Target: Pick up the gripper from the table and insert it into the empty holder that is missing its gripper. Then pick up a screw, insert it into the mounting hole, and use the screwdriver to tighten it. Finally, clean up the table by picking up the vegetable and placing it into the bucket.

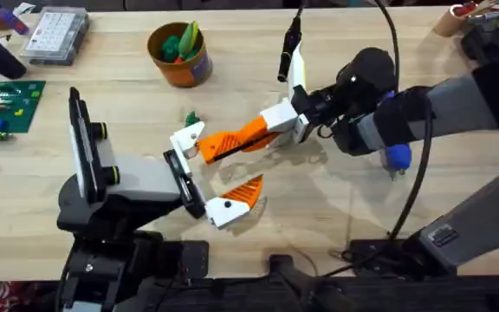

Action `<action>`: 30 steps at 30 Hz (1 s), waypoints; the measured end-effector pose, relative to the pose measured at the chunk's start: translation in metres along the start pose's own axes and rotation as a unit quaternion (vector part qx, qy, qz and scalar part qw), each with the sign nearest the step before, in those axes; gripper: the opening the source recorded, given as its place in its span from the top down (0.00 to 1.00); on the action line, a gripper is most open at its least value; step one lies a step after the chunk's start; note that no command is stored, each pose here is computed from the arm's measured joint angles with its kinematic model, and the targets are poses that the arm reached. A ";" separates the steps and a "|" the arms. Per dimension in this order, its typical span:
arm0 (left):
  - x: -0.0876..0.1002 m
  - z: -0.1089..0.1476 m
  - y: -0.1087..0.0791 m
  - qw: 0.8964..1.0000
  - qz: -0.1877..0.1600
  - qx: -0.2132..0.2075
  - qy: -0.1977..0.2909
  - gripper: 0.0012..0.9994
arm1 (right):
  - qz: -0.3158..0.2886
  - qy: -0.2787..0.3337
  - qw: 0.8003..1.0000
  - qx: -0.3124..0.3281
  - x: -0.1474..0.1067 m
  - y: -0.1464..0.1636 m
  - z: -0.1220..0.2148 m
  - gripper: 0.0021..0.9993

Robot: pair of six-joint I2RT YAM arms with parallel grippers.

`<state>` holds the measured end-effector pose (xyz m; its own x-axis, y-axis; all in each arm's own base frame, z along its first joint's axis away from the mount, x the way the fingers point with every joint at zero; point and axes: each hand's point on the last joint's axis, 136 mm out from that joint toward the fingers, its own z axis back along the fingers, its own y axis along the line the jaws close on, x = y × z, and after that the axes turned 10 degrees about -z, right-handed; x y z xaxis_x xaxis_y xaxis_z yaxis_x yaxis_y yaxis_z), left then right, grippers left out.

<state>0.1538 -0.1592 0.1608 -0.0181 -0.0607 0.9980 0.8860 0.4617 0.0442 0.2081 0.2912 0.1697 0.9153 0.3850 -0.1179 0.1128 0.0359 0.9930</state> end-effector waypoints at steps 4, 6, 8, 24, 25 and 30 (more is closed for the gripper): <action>0.000 0.000 0.000 1.000 0.000 0.000 0.000 0.01 | -0.005 0.000 1.000 0.000 0.000 0.000 0.000 0.98; 0.000 0.000 0.000 1.000 0.000 0.000 0.000 0.01 | -0.006 0.000 1.000 0.000 0.000 0.000 0.000 0.98; 0.000 0.000 0.000 1.000 0.000 0.000 0.000 0.01 | -0.006 0.000 1.000 0.000 0.000 0.000 0.000 0.98; 0.000 0.000 0.000 1.000 0.000 0.000 0.000 0.01 | -0.007 0.000 1.000 0.000 -0.002 0.006 0.000 0.98; 0.000 0.000 0.000 1.000 0.000 0.000 0.000 0.01 | -0.008 0.000 1.000 0.000 -0.002 0.006 0.000 0.98; 0.000 0.000 0.000 1.000 0.000 0.000 0.000 0.01 | -0.013 0.000 1.000 0.000 -0.002 0.006 0.000 0.98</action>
<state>0.1536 -0.1593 0.1608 -0.0183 -0.0608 0.9980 0.8863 0.4610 0.0443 0.2070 0.2907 0.1756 0.9119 0.3842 -0.1440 0.1372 0.0453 0.9895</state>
